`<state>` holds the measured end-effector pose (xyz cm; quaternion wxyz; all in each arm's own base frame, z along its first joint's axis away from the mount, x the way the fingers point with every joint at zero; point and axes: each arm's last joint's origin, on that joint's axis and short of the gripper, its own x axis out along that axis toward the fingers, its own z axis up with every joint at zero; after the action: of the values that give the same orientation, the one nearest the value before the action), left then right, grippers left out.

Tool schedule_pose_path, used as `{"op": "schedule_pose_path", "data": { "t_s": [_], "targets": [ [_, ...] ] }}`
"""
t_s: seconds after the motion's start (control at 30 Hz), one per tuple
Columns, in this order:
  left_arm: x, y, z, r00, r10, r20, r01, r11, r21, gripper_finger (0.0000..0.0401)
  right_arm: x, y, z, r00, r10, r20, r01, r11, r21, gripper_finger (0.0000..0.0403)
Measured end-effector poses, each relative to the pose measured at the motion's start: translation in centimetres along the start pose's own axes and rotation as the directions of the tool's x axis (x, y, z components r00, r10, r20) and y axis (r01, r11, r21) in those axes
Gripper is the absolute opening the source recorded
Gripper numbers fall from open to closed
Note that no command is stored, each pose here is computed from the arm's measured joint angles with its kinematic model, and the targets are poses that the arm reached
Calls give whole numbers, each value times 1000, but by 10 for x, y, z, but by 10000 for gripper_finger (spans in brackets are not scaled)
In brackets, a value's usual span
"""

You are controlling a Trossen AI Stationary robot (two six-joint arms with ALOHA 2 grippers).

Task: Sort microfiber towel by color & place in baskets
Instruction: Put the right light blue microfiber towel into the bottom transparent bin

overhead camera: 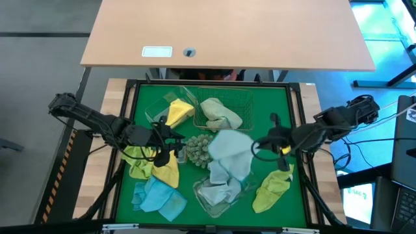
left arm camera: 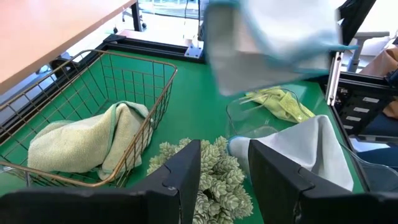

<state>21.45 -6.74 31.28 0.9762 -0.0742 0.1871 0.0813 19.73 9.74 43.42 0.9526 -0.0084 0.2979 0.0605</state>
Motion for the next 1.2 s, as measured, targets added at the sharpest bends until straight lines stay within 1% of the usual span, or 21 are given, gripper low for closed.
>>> {"op": "schedule_pose_path", "data": {
  "t_s": [0.13,0.23,0.37,0.53,0.63,0.77,1.0,1.2],
  "targets": [
    [0,0,0,1000,0,0,0,1000,0,128,14,9,4,994,105,-12,-106,993,-60,6],
    [0,0,0,1000,0,0,0,1000,0,128,31,15,5,990,134,-44,-138,986,-93,4],
    [0,0,0,1000,0,0,0,1000,0,128,61,24,2,986,115,-124,-131,983,-127,4],
    [0,0,0,1000,0,0,0,1000,0,128,97,34,-8,963,116,-242,-158,974,-161,4],
    [0,0,0,1000,0,0,0,1000,0,128,117,39,-14,950,98,-297,-157,971,-179,3],
    [0,0,0,1000,0,0,0,1000,0,128,139,44,-21,933,77,-351,-159,965,-209,6],
    [0,0,0,1000,-1,0,1,1000,0,128,173,51,-36,899,48,-435,-160,961,-225,8],
    [0,0,0,1000,-1,-1,1,1000,0,128,205,57,-52,860,13,-509,-163,954,-250,8]
  ]
}}
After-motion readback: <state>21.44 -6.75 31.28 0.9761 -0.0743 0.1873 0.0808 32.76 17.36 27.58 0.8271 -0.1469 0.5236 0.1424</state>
